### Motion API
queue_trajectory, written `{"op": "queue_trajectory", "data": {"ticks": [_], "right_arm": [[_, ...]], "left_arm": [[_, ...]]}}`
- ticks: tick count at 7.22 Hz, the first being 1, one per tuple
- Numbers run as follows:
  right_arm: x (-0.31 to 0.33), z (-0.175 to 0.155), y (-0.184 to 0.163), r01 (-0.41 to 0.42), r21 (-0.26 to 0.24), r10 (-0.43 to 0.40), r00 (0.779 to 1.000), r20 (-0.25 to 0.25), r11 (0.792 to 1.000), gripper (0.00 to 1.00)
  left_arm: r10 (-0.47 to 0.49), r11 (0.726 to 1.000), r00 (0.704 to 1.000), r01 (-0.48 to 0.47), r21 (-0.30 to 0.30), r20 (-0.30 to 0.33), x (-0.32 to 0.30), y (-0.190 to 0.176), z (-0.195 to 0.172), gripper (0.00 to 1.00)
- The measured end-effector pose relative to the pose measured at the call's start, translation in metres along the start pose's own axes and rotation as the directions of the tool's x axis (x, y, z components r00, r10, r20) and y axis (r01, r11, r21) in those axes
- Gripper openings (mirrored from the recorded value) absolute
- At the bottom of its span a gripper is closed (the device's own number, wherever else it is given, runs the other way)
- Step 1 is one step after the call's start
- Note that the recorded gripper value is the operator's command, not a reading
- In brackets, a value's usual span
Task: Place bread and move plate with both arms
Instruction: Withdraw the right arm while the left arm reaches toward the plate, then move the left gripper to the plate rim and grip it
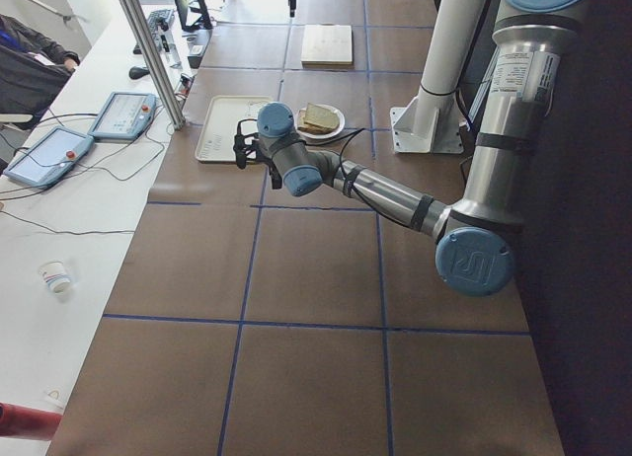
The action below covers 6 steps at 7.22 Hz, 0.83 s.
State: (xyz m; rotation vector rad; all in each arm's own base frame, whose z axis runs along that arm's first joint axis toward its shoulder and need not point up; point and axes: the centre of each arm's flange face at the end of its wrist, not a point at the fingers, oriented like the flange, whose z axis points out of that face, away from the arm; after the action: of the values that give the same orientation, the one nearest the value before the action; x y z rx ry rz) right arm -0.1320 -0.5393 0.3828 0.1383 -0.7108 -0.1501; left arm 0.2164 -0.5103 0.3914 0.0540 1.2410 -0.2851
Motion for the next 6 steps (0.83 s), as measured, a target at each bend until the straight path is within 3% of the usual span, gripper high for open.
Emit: {"op": "queue_trajectory", "data": {"ticks": [1,3,5,6], "right_arm": [[0.034,-0.008,0.007,0.021,-0.029,-0.021,1.000,-0.006,0.999,1.00],[0.086,-0.025,0.020,0.042,-0.083,-0.042,0.999,0.001,0.996,1.00],[0.114,-0.018,0.042,-0.006,-0.123,0.015,0.997,0.071,0.992,1.00],[0.119,-0.015,0.048,-0.022,-0.133,0.033,0.996,0.084,0.991,1.00]], "left_arm": [[-0.041,0.999,0.998,0.042,0.030,-0.048,0.012,0.016,0.025,1.00],[-0.148,0.986,0.967,0.160,0.047,-0.206,0.046,0.072,0.077,0.99],[-0.206,0.972,0.923,0.230,0.036,-0.326,0.081,0.151,0.137,0.84],[-0.215,0.971,0.913,0.238,0.022,-0.347,0.093,0.183,0.161,0.76]]}}
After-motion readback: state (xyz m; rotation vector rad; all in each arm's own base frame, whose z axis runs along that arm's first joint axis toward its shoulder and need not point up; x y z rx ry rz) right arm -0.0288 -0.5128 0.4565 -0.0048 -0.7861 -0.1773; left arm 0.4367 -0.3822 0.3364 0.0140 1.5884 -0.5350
